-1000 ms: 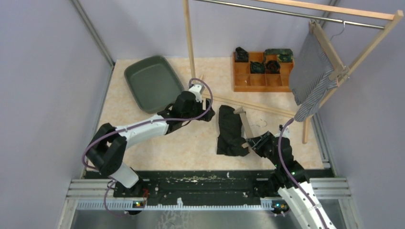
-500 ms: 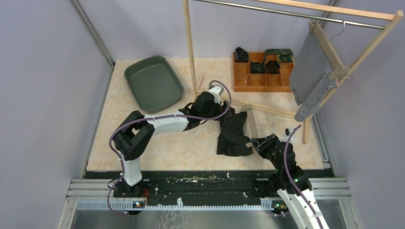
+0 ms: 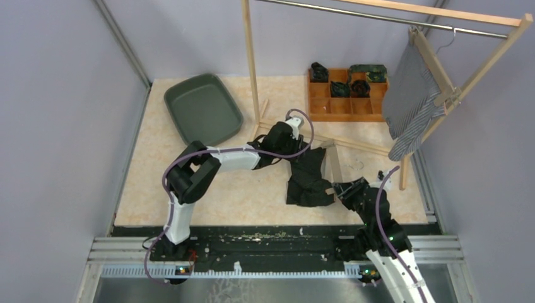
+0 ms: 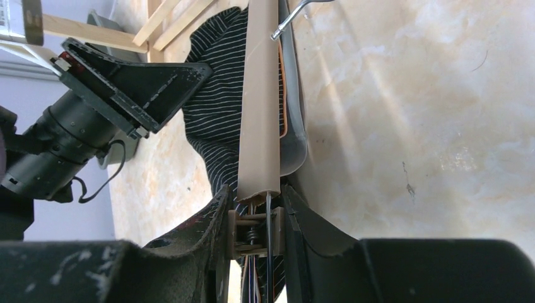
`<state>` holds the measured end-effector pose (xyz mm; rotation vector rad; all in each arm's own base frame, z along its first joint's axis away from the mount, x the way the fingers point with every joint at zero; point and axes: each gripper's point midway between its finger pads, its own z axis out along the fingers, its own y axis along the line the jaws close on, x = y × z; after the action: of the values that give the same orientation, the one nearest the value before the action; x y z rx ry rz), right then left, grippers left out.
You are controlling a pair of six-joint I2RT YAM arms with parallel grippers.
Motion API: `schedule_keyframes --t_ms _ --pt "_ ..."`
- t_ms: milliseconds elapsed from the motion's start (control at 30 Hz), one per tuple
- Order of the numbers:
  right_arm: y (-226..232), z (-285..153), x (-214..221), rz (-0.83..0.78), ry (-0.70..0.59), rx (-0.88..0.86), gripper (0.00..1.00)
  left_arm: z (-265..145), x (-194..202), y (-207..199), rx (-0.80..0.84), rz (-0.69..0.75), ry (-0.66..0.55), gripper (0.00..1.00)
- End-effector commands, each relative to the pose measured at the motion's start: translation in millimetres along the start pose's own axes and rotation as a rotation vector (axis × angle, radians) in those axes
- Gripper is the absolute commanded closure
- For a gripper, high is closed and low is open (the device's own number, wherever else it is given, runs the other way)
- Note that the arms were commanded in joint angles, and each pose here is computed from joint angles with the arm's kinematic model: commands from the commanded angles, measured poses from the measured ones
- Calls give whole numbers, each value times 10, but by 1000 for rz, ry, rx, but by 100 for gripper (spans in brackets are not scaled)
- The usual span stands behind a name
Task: Clip the underwear to the hanger
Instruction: Adjust the underwear at the center of the board.
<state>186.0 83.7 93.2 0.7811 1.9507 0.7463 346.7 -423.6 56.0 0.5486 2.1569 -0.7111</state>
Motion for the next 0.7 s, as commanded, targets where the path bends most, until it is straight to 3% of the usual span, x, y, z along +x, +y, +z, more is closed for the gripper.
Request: schedule_keyframes --t_ms 0,100,400,667 --pt "206 -10 -153 31 -64 -77 87 36 93 -46 21 24 39 68" --pt "200 -17 -149 30 -60 -74 87 -48 29 -10 -2 26 10 93" --pt "326 20 -140 40 -58 -143 87 -492 -279 78 -72 38 -112 94" --pt "338 28 -80 64 -29 -155 88 -692 -349 138 -108 59 -137 94"
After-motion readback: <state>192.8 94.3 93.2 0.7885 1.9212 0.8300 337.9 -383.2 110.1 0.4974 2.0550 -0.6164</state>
